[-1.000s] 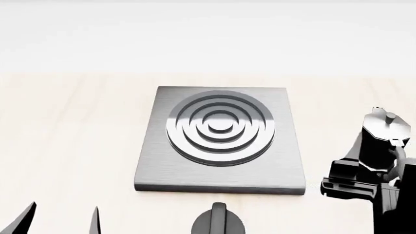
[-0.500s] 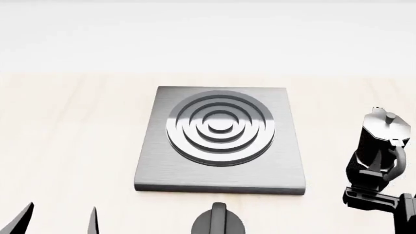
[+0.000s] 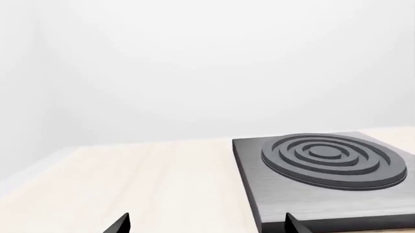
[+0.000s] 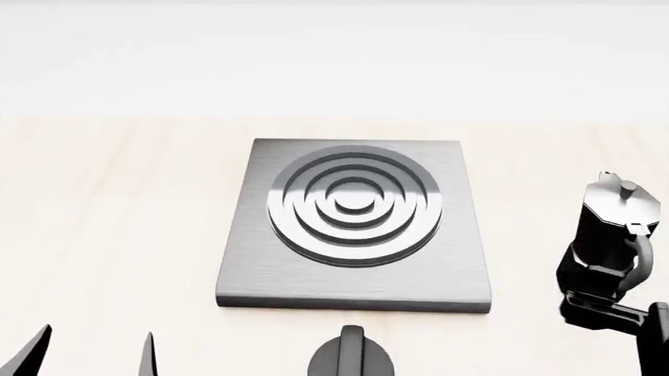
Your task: Put the moka pot on the stove.
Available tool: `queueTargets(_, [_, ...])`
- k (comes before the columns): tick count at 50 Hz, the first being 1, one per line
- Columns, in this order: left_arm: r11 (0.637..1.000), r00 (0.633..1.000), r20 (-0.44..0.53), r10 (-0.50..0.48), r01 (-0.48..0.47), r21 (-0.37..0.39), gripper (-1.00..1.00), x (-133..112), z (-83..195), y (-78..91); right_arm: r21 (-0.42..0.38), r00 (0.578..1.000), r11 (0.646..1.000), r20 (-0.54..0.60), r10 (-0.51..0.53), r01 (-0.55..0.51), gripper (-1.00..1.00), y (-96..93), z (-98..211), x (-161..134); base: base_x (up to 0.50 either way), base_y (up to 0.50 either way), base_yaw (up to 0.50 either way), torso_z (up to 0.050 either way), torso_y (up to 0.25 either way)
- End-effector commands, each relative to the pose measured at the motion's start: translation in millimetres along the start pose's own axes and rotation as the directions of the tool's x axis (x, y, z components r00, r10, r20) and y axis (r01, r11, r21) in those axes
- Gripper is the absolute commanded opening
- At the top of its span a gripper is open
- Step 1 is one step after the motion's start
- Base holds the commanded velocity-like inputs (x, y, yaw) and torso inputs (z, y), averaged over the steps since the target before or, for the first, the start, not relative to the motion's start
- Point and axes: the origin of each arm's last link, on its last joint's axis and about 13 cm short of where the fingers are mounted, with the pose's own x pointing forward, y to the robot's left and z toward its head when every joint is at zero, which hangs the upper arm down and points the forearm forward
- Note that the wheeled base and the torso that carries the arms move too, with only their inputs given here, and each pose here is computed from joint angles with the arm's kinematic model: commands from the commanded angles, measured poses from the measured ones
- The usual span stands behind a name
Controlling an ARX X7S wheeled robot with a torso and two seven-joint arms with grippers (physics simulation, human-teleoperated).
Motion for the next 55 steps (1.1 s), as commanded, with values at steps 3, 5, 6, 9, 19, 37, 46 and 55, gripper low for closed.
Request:
queueTargets(3, [1.0, 1.0, 0.002, -0.003, 0.003, -0.026, 1.0, -1, 0, 1.4, 0.036, 0.999, 0.999, -0.051, 0.016, -0.014, 1.0, -1.0, -23, 20, 0.0, 0.0, 0.0, 0.0, 0.0])
queueTargets(5, [1.0, 1.0, 0.002, -0.002, 0.002, -0.025, 1.0, -1, -1, 1.7, 0.039, 0.998, 0.999, -0.054, 0.013, -0.011, 1.0, -1.8, -25, 21, 0.0, 0.0, 0.0, 0.0, 0.0])
queueTargets(6, [1.0, 1.0, 0.002, -0.001, 0.001, -0.025, 1.0, 0, -1, 2.0, 0.041, 0.998, 0.999, -0.057, 0.011, -0.008, 1.0, -2.0, -25, 22, 0.0, 0.0, 0.0, 0.0, 0.0])
queueTargets(9, [1.0, 1.0, 0.001, 0.0, 0.0, -0.025, 1.0, 0, -2, 2.1, 0.04, 0.998, 0.999, -0.062, 0.007, -0.004, 1.0, -2.4, -25, 23, 0.0, 0.0, 0.0, 0.0, 0.0])
queueTargets(19, [1.0, 1.0, -0.002, -0.001, 0.0, -0.025, 1.0, 0, -3, 2.4, 0.042, 0.998, 0.999, -0.066, 0.002, 0.001, 1.0, -3.1, -26, 28, 0.0, 0.0, 0.0, 0.0, 0.0])
queueTargets(37, [1.0, 1.0, -0.004, -0.006, 0.006, -0.02, 1.0, 1, -3, 0.8, 0.049, 0.998, 0.999, -0.067, -0.008, 0.012, 1.0, -3.6, -25, 38, 0.0, 0.0, 0.0, 0.0, 0.0])
queueTargets(46, [1.0, 1.0, -0.004, -0.004, 0.004, -0.018, 1.0, 1, -2, 0.8, 0.046, 0.998, 0.999, -0.07, 0.004, -0.001, 1.0, -0.5, -24, 41, 0.0, 0.0, 0.0, 0.0, 0.0])
queueTargets(55, [1.0, 1.0, -0.005, -0.008, 0.008, -0.019, 1.0, 0, -1, -0.3, 0.034, 0.997, 0.999, -0.072, 0.004, -0.002, 1.0, -0.1, -20, 42, 0.0, 0.0, 0.0, 0.0, 0.0])
